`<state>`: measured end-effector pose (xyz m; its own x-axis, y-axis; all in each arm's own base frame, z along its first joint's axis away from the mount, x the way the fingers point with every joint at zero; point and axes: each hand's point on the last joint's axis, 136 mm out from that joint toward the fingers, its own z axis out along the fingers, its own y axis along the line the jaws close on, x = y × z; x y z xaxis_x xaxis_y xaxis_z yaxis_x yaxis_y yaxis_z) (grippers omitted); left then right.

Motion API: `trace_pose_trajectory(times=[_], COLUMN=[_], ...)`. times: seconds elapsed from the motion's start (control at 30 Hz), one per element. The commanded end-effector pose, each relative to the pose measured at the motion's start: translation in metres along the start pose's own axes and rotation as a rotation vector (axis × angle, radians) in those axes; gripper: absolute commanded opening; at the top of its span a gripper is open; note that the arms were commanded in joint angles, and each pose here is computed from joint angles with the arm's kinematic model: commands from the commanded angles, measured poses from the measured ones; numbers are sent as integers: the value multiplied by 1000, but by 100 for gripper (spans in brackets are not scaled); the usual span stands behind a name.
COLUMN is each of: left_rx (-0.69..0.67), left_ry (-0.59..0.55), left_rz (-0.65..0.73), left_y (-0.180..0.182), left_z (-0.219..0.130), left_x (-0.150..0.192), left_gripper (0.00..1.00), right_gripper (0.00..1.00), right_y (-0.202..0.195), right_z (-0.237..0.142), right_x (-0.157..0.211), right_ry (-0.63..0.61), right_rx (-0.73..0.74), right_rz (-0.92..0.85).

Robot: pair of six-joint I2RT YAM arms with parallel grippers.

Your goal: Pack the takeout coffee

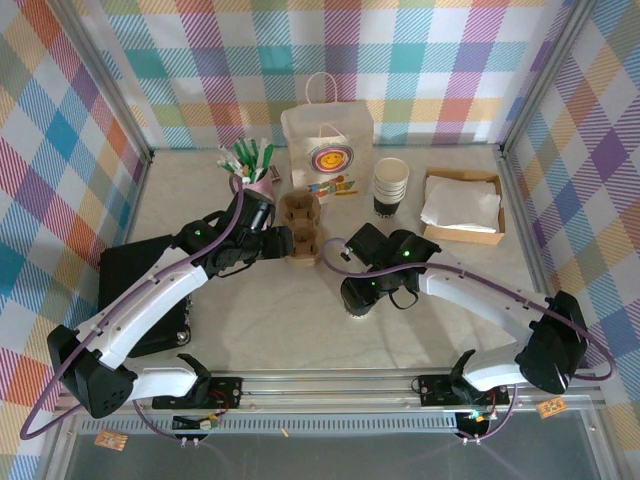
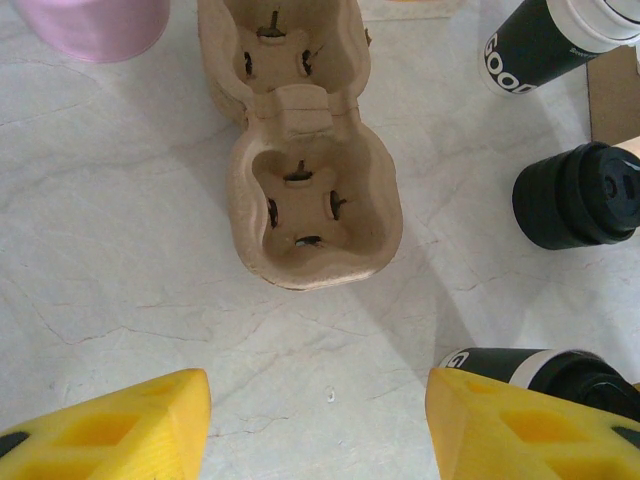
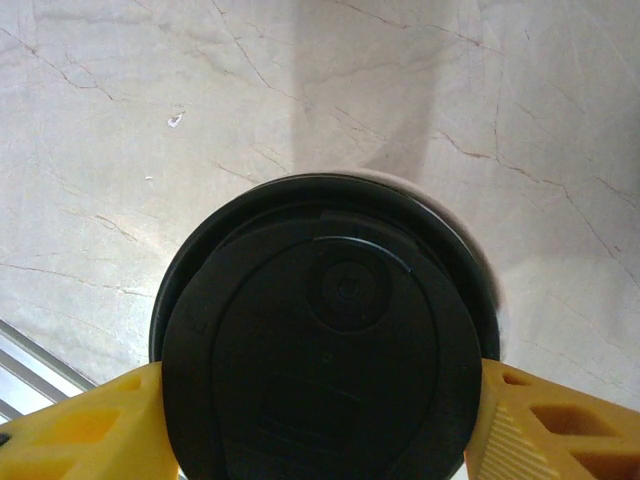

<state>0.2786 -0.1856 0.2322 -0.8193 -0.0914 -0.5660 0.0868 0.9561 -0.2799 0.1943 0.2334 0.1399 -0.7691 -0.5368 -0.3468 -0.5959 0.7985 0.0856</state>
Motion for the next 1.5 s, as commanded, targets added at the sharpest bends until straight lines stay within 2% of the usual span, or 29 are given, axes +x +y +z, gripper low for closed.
trace_pose_trajectory(times=[0.0,0.13,0.27,0.57,1.47], left_rx=[12,9,4,4,5], left_ry=[-8,-6,-15,-14,-16], left_rz=[-14,-10,-10,-12,-10], left_y=[1,2,4,5,6], left_z=[-3,-6,-8,-7,-8], left_x=[0,1,1,3,4], left_gripper=[59,59,59,59,59], right_gripper=[57,59,54,53,57], right_y=[1,0,-1,-5,1], right_z=[-1,-1,-5,-20,-1], right_x=[8,8,4,-10,-8], right_ry=[10,11,-10,-66,-35], right_rx=[-12,-7,-2,32,2], right_rz=[-9,-3,0,-11,-10])
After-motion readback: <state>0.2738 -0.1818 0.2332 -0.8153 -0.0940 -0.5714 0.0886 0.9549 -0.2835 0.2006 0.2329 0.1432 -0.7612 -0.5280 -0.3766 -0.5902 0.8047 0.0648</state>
